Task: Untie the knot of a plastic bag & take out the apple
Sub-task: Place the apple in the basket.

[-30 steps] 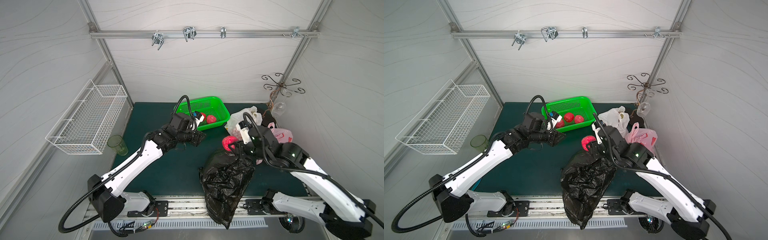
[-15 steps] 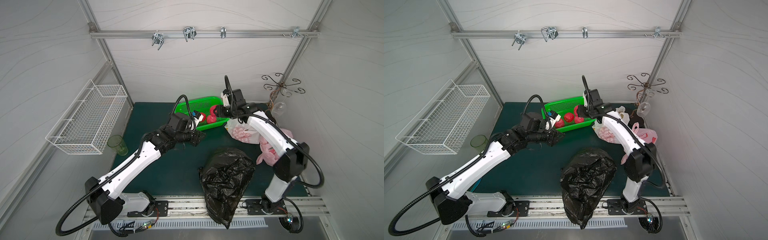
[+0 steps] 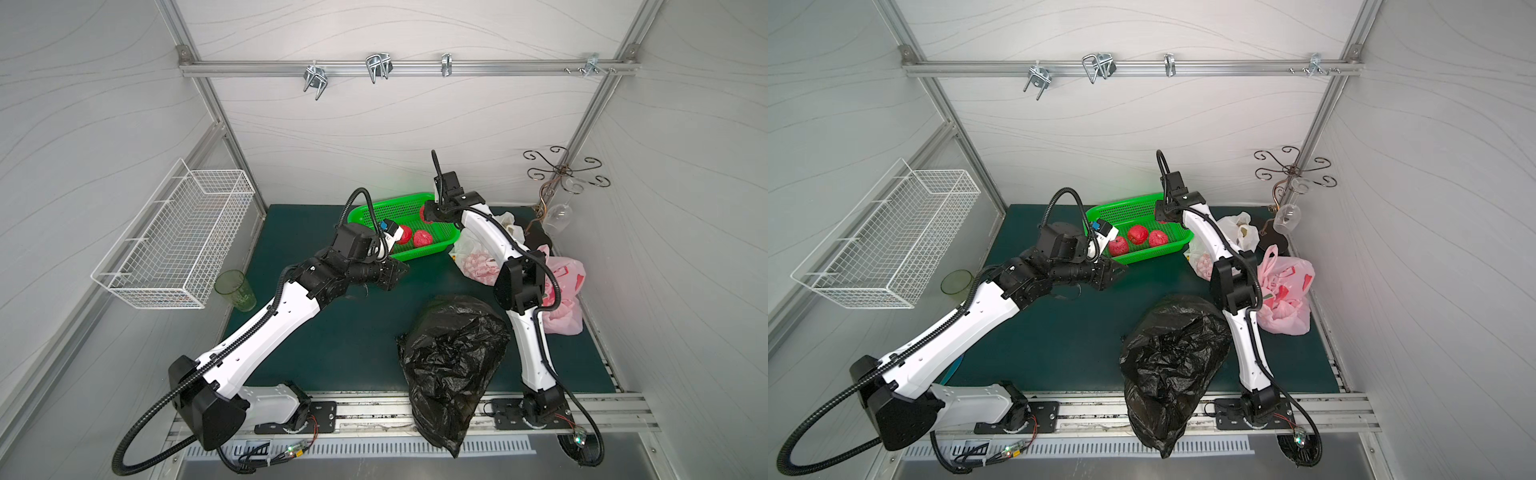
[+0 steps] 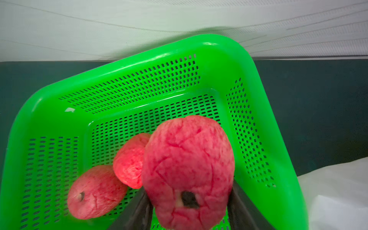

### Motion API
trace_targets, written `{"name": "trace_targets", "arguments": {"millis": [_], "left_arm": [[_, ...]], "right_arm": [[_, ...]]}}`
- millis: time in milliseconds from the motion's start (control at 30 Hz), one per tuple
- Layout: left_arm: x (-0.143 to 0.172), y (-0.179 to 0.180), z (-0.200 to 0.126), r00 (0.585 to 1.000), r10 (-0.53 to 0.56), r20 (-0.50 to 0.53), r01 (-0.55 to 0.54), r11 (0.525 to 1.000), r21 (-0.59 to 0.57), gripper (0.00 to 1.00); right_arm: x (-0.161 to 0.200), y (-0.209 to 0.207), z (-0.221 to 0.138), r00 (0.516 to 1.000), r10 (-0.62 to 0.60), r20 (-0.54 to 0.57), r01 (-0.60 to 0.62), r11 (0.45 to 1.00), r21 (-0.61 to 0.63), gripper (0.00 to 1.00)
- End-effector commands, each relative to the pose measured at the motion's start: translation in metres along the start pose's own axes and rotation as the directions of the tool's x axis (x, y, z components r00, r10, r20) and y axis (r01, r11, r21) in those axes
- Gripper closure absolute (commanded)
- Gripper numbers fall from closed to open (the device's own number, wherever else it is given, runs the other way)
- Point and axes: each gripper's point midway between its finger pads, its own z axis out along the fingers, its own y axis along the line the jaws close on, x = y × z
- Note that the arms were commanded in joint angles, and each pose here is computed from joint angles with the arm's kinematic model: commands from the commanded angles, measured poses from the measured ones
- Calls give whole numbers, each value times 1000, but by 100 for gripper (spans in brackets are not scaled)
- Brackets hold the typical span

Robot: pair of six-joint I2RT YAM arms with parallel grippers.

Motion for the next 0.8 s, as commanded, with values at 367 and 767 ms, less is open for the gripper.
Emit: {"name": "trace_targets", "arguments": {"millis": [367, 767], "left_arm": [[-16, -3, -3, 998, 3, 59, -5, 1000, 31, 63], [-14, -2, -2, 999, 4, 53, -5, 1000, 26, 63]], "right_arm": [[20, -22, 27, 996, -35, -77, 41, 996, 82, 42], [27, -28, 27, 994, -29, -105, 38, 995, 88, 24]]}}
